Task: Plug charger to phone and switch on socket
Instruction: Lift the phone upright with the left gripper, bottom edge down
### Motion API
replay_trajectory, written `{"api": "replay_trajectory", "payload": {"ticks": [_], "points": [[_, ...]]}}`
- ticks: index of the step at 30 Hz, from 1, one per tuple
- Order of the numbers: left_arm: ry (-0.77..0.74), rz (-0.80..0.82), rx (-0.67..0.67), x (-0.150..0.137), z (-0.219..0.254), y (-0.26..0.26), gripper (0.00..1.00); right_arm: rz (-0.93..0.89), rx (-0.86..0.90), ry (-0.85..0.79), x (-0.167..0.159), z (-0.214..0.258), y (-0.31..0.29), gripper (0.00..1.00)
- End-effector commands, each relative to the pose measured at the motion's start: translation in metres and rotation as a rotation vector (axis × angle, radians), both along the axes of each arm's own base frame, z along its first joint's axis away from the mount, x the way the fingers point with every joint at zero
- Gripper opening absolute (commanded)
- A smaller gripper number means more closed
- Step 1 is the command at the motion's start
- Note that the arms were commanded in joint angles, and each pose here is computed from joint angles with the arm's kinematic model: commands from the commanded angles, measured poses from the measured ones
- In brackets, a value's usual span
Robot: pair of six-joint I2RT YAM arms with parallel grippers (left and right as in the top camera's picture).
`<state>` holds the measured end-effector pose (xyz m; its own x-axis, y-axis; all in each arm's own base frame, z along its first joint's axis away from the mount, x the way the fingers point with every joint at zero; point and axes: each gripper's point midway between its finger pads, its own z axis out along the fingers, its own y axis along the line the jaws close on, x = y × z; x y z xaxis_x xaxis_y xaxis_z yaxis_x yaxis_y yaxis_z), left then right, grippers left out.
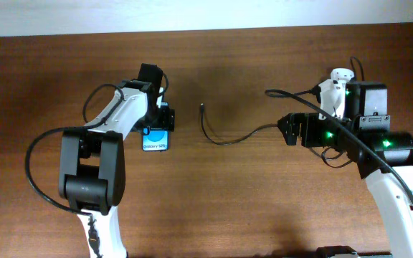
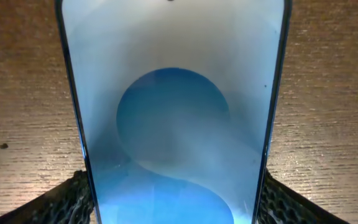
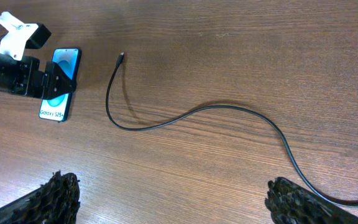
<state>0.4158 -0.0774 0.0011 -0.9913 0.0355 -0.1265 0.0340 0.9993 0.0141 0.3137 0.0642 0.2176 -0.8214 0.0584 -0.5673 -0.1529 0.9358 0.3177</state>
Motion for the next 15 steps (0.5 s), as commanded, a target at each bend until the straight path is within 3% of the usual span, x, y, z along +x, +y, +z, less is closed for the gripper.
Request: {"api": "replay_trajectory", "payload": {"ticks": [1,9,15], "points": [[0.026,0.054,0.002,-0.003,-0.008,0.000,0.83,0.010,0.017,-0.014,0.003,0.007,0.004,0.99],[0.009,0.166,-0.015,0.001,-0.008,0.000,0.85,0.010,0.017,0.016,0.006,-0.002,0.005,0.99],[-0.006,0.217,-0.025,0.005,-0.008,-0.001,0.92,0.009,0.016,0.055,0.010,-0.014,0.005,0.99]]}}
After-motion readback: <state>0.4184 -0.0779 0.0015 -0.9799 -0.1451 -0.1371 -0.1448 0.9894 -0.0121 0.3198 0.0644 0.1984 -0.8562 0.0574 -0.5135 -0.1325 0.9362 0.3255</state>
